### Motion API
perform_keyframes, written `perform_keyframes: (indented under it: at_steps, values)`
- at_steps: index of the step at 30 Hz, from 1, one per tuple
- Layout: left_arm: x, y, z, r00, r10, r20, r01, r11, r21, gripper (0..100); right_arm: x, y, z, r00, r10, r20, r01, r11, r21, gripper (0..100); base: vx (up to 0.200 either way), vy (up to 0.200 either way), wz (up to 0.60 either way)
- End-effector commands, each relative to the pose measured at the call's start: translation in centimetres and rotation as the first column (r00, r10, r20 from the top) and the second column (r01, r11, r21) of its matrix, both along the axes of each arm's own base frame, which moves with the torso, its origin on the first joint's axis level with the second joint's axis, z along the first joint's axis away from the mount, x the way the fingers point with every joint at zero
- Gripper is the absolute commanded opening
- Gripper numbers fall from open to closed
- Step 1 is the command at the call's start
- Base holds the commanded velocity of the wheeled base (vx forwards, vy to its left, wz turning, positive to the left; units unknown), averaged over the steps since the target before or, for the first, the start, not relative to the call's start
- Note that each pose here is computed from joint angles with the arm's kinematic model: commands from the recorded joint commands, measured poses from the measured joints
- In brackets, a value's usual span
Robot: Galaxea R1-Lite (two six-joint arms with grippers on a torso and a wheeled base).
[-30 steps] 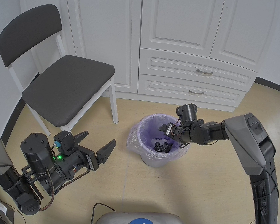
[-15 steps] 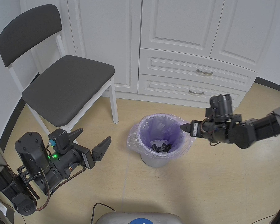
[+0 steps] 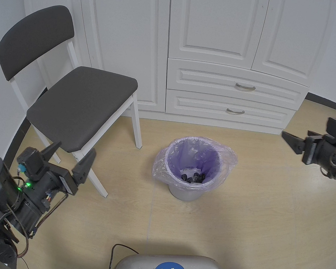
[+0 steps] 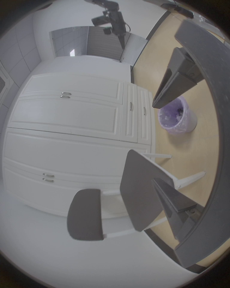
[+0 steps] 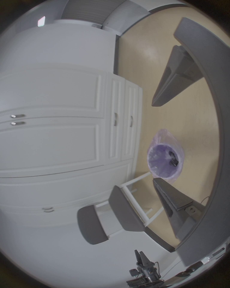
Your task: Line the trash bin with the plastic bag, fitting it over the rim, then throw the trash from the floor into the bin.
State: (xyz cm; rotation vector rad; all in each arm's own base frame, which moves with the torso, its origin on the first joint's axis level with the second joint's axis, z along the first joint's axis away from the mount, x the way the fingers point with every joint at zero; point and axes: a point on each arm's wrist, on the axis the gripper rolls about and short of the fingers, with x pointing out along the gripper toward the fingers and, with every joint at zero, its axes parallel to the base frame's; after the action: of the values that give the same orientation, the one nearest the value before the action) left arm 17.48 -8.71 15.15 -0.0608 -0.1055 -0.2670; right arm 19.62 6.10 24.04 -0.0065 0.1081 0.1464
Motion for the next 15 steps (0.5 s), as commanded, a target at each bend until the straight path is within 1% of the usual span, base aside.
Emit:
perform_keyframes:
  at_steps: [1, 3, 5, 7, 8, 10, 11, 12, 13, 15]
  values:
    - [-9.9, 6.4, 3.7, 0.929, 0.275, 0.248, -0.249, 0.959, -0.132, 100, -19.2, -6.5, -3.8, 0.833, -0.246, 0.496, 0.231, 0.968, 0.093, 100, 0.000, 0.000, 0.00]
    - [-10.9, 6.8, 3.6, 0.931, 0.274, 0.242, -0.250, 0.960, -0.128, 100, -19.8, -6.6, -4.6, 0.815, -0.290, 0.502, 0.259, 0.957, 0.133, 100, 0.000, 0.000, 0.00]
    - [-12.2, 7.4, 3.2, 0.932, 0.276, 0.235, -0.253, 0.959, -0.123, 100, -20.7, -6.6, -5.2, 0.787, -0.327, 0.523, 0.267, 0.945, 0.188, 100, 0.000, 0.000, 0.00]
    - [-13.2, 7.9, 2.9, 0.931, 0.283, 0.231, -0.262, 0.958, -0.119, 100, -21.4, -6.6, -5.9, 0.775, -0.339, 0.534, 0.263, 0.941, 0.216, 100, 0.000, 0.000, 0.00]
    - [-13.2, 7.9, 2.9, 0.931, 0.283, 0.231, -0.262, 0.958, -0.119, 100, -21.4, -6.6, -5.9, 0.775, -0.339, 0.534, 0.263, 0.941, 0.216, 100, 0.000, 0.000, 0.00]
    - [-14.9, 8.8, 2.7, 0.898, 0.371, 0.238, -0.349, 0.928, -0.129, 100, -22.5, -6.6, -7.3, 0.776, -0.342, 0.530, 0.240, 0.937, 0.253, 100, 0.000, 0.000, 0.00]
    - [-15.3, 9.0, 2.7, 0.886, 0.396, 0.243, -0.373, 0.918, -0.134, 100, -22.9, -6.6, -7.7, 0.777, -0.339, 0.530, 0.229, 0.937, 0.263, 100, 0.000, 0.000, 0.00]
    - [-15.9, 9.2, 2.8, 0.868, 0.427, 0.253, -0.402, 0.904, -0.147, 100, -23.4, -6.6, -8.3, 0.781, -0.329, 0.531, 0.213, 0.939, 0.269, 100, 0.000, 0.000, 0.00]
    - [-16.4, 9.4, 3.0, 0.853, 0.449, 0.266, -0.421, 0.893, -0.157, 100, -23.8, -6.6, -8.7, 0.789, -0.320, 0.524, 0.207, 0.942, 0.263, 100, 0.000, 0.000, 0.00]
    - [-17.0, 9.5, 3.2, 0.838, 0.469, 0.278, -0.438, 0.883, -0.169, 100, -24.0, -6.5, -9.2, 0.802, -0.315, 0.508, 0.207, 0.944, 0.257, 100, 0.000, 0.000, 0.00]
